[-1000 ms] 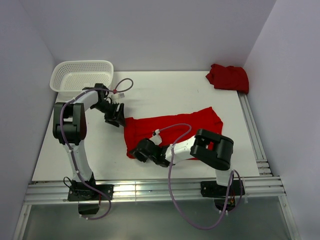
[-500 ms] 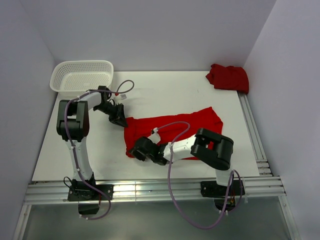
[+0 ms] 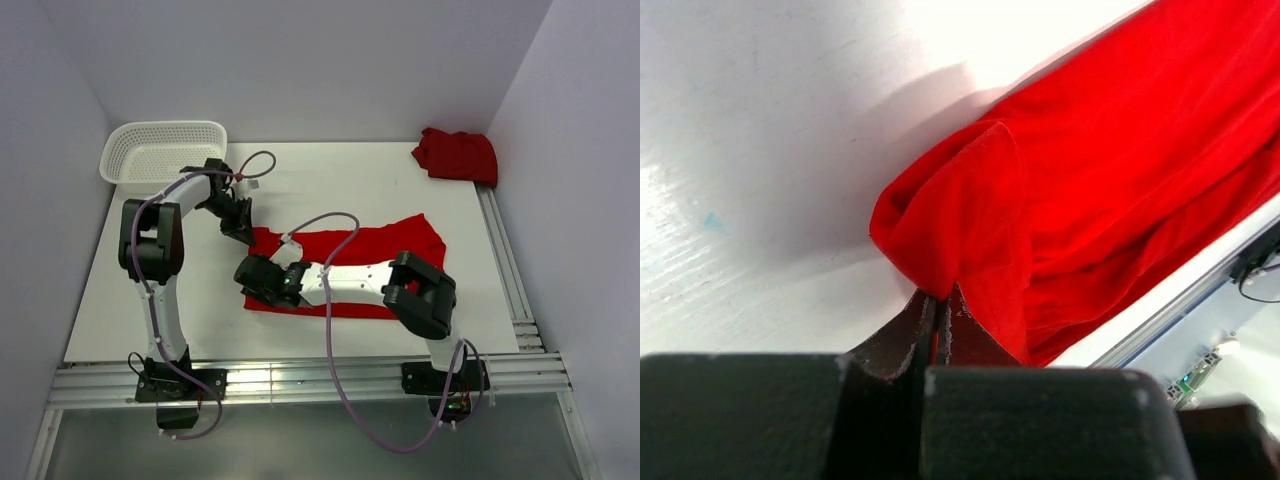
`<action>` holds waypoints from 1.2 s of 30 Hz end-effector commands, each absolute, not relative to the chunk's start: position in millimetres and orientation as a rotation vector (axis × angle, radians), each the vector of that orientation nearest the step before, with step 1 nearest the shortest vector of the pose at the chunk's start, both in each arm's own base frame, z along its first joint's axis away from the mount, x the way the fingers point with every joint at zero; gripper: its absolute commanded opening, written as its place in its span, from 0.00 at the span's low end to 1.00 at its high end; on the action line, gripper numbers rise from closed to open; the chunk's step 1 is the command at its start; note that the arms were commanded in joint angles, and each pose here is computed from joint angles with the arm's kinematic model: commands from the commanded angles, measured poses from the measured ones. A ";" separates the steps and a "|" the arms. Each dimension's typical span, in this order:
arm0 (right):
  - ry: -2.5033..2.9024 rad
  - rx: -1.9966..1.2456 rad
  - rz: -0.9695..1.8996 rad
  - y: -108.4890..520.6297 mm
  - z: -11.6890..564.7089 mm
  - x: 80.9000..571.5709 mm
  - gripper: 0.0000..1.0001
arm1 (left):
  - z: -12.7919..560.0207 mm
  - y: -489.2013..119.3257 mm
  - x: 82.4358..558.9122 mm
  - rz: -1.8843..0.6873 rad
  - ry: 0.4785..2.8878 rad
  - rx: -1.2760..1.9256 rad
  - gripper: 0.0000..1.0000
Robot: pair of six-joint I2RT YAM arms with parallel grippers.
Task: Roll the t-shirts
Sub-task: Roll the tshirt
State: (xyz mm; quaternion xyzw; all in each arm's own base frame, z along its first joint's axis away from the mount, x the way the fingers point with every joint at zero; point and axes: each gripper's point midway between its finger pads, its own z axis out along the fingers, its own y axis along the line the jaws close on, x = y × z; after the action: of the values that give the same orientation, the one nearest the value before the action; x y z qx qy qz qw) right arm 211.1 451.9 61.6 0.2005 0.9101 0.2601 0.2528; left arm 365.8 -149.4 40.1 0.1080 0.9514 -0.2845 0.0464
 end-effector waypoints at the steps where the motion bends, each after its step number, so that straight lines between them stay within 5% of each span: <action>1: 2.457 0.412 0.426 431.6 66.1 213.6 0.50 | 52.6 -147.3 369.5 -0.797 2.901 0.340 0.00; 13: 2.381 0.265 0.064 444.0 64.4 275.0 0.53 | 52.6 -150.6 364.3 -0.748 2.914 0.372 0.00; 36: 2.279 0.169 0.039 456.9 75.9 305.2 0.52 | 51.9 -154.5 362.4 -0.712 2.920 0.402 0.00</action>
State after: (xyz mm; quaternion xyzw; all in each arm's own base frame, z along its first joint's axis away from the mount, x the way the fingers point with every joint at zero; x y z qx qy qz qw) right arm 296.9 453.3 73.9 0.0724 0.9178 0.0244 0.3897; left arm 357.7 -150.1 31.9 0.1249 0.9630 -0.2363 0.0338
